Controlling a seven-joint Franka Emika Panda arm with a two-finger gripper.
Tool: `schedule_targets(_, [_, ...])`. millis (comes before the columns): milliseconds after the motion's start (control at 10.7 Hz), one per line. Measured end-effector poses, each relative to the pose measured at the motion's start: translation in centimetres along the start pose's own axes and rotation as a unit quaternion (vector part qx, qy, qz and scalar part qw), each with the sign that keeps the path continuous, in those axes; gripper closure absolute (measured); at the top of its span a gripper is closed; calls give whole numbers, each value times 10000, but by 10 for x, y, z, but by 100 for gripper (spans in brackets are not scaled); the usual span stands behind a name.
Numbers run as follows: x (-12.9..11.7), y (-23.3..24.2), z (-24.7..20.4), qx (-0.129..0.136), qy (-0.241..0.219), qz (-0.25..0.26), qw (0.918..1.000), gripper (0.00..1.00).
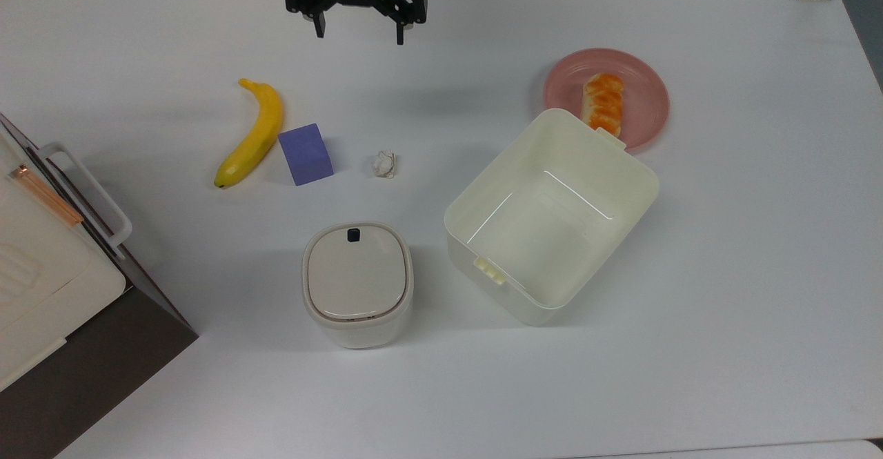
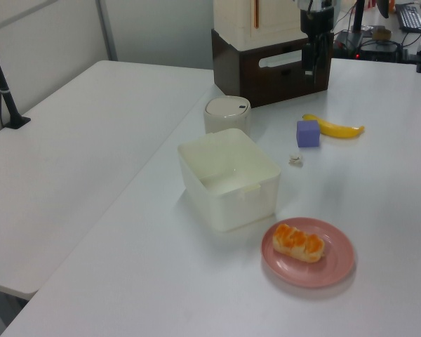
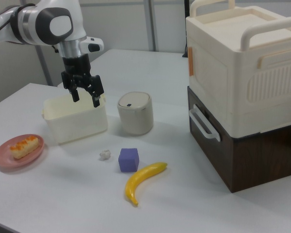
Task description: Put the bread on a plate
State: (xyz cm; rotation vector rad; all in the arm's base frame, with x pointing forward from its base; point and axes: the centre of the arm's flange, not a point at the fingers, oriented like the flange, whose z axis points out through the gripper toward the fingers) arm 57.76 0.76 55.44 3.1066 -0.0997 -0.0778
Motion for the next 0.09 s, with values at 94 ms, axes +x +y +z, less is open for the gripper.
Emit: schedule_targets(94, [0, 1, 0, 59, -5, 27, 10000, 0])
